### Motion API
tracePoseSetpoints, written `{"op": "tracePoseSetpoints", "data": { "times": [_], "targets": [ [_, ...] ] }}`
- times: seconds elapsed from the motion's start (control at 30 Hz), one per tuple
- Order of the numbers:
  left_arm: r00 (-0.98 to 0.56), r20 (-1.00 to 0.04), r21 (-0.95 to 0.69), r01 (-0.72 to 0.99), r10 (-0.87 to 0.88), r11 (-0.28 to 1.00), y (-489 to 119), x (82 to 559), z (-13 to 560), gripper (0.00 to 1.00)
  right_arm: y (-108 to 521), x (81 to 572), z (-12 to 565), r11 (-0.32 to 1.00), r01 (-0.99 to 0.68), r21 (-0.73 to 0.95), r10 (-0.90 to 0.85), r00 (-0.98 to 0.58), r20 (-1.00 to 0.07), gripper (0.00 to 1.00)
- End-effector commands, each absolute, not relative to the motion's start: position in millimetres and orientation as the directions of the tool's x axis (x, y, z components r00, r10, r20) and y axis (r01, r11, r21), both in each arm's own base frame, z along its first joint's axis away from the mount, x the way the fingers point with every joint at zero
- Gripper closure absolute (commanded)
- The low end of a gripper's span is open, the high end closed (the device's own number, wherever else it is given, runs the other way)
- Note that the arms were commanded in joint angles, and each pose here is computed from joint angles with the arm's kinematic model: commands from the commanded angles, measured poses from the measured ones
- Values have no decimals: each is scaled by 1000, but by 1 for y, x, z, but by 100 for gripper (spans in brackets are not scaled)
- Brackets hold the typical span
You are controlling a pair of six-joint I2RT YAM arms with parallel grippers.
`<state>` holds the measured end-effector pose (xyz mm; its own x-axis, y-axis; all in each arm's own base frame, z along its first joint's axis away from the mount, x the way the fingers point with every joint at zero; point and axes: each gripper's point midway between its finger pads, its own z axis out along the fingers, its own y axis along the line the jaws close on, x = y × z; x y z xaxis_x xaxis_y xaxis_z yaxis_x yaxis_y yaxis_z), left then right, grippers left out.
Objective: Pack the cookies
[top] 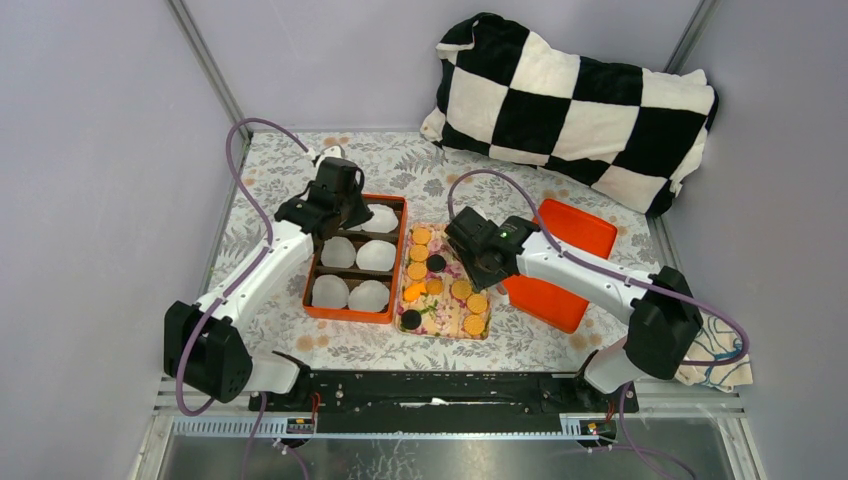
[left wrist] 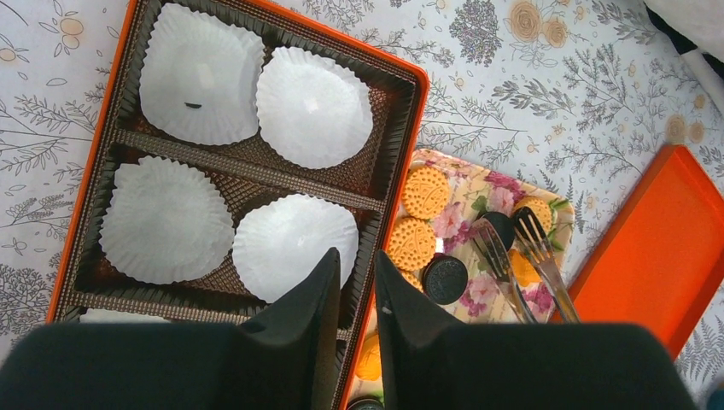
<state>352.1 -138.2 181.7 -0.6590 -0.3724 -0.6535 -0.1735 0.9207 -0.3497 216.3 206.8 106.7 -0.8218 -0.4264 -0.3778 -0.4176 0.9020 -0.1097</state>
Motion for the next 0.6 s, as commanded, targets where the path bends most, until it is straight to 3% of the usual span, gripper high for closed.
{"op": "tracePoseSetpoints", "data": {
  "times": [0.0,0.3,0.57],
  "targets": [
    [-617,-681,-385,-155,-393,910,-141,358,195,75,203,235,140,896,-399,-195,-444,-782,-438,83],
    [-567,-716,-394,-155,-409,906,-133,362,220,76,228,258,180,897,-411,-163,-429,-719,-546,100],
    [-568,-715,-398,-151,-409,905,-131,363,224,77,224,257,175,891,-413,-191,-449,-732,-512,95]
  ]
}}
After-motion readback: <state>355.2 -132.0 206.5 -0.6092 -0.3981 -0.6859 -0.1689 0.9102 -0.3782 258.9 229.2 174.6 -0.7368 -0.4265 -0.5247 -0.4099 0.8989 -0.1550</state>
